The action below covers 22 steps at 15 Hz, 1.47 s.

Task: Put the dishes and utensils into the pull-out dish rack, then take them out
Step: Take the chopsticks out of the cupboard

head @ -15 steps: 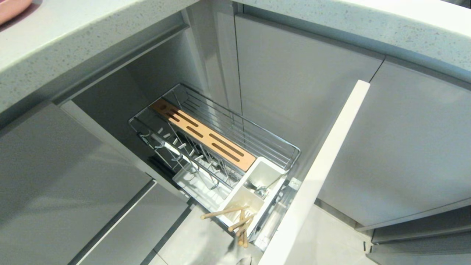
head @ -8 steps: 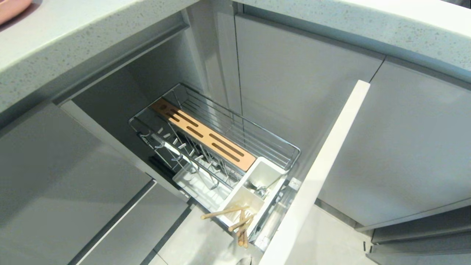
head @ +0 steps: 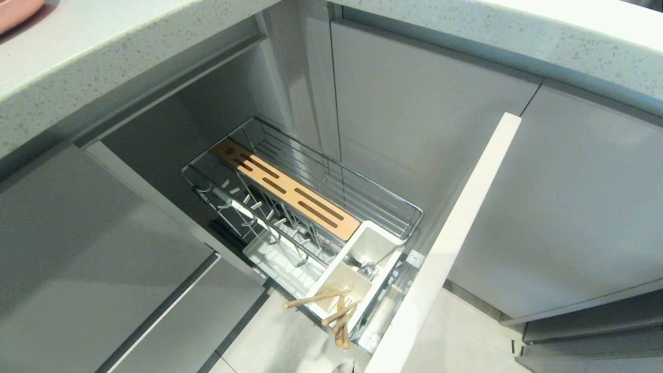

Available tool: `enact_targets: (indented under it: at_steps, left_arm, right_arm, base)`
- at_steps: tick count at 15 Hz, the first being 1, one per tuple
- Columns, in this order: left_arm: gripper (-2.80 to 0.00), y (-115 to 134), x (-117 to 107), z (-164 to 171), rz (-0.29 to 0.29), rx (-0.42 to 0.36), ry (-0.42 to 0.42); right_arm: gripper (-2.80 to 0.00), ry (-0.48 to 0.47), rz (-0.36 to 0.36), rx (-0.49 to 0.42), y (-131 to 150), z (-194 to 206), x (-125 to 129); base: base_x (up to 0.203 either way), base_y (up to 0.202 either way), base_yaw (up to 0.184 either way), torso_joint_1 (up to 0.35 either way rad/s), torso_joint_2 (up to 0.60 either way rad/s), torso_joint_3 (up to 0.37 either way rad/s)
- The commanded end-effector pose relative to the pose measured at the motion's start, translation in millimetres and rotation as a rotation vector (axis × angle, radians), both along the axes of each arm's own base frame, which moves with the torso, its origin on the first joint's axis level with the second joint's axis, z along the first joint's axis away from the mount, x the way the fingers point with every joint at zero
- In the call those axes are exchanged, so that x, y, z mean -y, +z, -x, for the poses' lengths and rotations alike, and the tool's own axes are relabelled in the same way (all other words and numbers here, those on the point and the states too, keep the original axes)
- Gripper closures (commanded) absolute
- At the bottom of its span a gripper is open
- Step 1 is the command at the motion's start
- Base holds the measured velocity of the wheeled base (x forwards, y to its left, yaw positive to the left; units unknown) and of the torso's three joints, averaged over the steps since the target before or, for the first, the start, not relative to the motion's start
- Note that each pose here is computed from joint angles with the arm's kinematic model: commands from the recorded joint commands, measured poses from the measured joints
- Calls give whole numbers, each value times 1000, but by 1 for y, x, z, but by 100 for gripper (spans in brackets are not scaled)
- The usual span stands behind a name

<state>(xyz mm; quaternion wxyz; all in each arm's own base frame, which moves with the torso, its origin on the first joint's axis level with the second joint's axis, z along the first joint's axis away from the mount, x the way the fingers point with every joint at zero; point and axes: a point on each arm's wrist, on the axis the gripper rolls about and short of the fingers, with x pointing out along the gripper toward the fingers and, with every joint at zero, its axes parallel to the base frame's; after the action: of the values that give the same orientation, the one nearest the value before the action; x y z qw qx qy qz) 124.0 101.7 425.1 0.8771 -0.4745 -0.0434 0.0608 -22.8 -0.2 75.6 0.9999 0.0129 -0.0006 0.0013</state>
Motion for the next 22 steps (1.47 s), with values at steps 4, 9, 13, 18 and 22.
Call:
enact_targets:
  at_steps: [4,9,13,18,22]
  left_arm:
    - [0,-1,-7,-9,26,-8,-25]
    - [0,-1,-8,-11,34,-10,-56]
    - [-280,-1,-9,-11,36,-12,-61]
    - [-280,3,-4,-7,52,2,-67]
    - [-280,7,4,0,49,19,-73]
  right_arm:
    - [0,1,0,-1,0,0,0]
    - [0,1,0,-1,0,0,0]
    - [0,1,0,-1,0,0,0]
    - [0,1,0,-1,0,0,0]
    - [0,1,0,-1,0,0,0]
  base:
    - [0,0,0,0,0,0]
    - [0,0,0,0,0,0]
    - [0,0,0,0,0,0]
    - [0,0,0,0,0,0]
    - [0,0,0,0,0,0]
